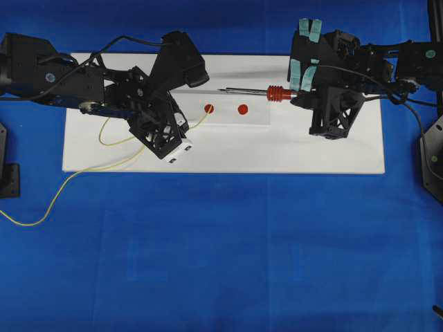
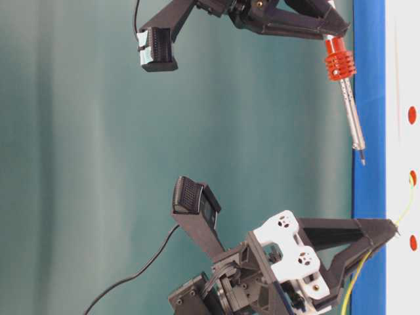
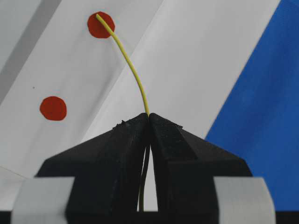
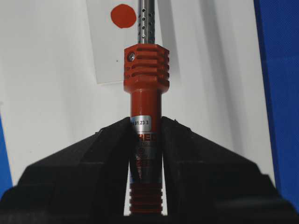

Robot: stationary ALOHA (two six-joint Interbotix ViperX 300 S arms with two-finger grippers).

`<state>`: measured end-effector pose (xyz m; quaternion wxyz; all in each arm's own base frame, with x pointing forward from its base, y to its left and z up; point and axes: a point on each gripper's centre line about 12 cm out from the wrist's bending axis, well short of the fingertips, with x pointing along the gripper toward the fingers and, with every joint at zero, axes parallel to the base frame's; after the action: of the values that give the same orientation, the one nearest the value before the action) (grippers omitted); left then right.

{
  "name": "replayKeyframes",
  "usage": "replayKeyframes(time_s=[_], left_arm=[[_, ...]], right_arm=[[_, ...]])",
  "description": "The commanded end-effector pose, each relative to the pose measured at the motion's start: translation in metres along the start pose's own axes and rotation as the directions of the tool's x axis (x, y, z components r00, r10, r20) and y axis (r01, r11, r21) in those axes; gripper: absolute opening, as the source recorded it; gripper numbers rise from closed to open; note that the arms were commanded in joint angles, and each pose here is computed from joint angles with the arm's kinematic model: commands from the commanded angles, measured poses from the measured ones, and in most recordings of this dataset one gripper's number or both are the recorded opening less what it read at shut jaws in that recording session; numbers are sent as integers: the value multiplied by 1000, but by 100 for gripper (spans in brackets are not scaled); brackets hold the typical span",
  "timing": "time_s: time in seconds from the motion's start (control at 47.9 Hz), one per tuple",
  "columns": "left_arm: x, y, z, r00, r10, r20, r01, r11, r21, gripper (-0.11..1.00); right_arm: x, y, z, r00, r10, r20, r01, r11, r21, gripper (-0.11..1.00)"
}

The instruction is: Touch the tip of the soldering iron to the tip of the solder at the mark.

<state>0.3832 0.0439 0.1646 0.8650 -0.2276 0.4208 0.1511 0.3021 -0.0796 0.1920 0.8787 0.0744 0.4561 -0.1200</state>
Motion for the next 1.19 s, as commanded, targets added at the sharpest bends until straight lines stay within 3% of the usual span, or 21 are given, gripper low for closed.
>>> replayKeyframes(time_s=[0.0,0.334,0.71,1.169], left_arm=[[-7,-5,6,1000,-16,24,16,1000,3,3],[-7,-7,3,1000,-19,20,19,1000,8,3],[-7,-7,1,1000,-19,16,19,1000,8,3],[-7,-6,0,1000,-15,13,15,1000,8,3]], right_arm=[[-9,0,8,999,1,43,-1,1000,0,7],[-3,1,6,1000,3,29,-3,1000,11,7],[18,18,6,999,31,-5,-32,999,-27,7],[32,19,7,999,30,-31,-31,999,-28,7]])
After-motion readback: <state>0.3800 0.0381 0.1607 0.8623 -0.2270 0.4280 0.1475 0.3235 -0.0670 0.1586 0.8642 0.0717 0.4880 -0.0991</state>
